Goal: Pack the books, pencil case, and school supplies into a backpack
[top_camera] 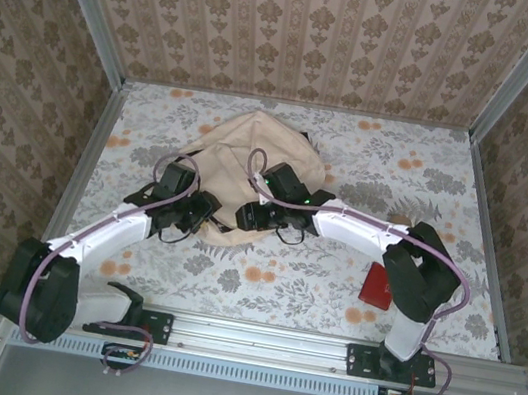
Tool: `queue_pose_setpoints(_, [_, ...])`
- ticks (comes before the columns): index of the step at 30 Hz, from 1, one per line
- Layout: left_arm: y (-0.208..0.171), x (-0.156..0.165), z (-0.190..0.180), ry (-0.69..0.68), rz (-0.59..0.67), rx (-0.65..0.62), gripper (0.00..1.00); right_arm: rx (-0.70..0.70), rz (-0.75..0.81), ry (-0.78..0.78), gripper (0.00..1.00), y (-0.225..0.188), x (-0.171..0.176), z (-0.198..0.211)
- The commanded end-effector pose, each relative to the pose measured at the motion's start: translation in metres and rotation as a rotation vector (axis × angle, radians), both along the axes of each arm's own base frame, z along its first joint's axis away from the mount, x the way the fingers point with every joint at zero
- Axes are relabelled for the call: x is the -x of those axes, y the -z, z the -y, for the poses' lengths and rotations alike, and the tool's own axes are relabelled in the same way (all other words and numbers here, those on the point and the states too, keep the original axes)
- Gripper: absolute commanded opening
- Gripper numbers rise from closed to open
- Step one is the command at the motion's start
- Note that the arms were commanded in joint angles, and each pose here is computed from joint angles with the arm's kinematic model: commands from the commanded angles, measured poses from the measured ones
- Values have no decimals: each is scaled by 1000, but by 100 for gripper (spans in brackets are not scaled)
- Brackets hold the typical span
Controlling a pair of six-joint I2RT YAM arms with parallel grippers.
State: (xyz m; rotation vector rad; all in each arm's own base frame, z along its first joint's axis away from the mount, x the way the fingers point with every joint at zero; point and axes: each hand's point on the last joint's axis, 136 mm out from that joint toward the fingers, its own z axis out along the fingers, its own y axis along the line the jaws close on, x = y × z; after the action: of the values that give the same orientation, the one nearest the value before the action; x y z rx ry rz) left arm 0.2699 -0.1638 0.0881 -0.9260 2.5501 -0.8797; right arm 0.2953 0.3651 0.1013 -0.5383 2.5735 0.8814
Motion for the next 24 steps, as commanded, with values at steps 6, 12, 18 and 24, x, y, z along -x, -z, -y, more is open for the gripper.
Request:
queue_pose_setpoints(6, [12,-8,2,-16,-12,5,32,-24,-87,127,37,8,20,6])
queue_pose_setpoints(12, [11,-10,5,4,0,9,11,17,-112,190,32,33,20,14])
queue_pose_setpoints(18, [-16,-17,7,7,89,46,0,42,-62,260,28,46,3,17])
queue_pose_setpoints(24, [-50,-28,-1,-43,203,122,0,-3,9,286,26,48,-10,13])
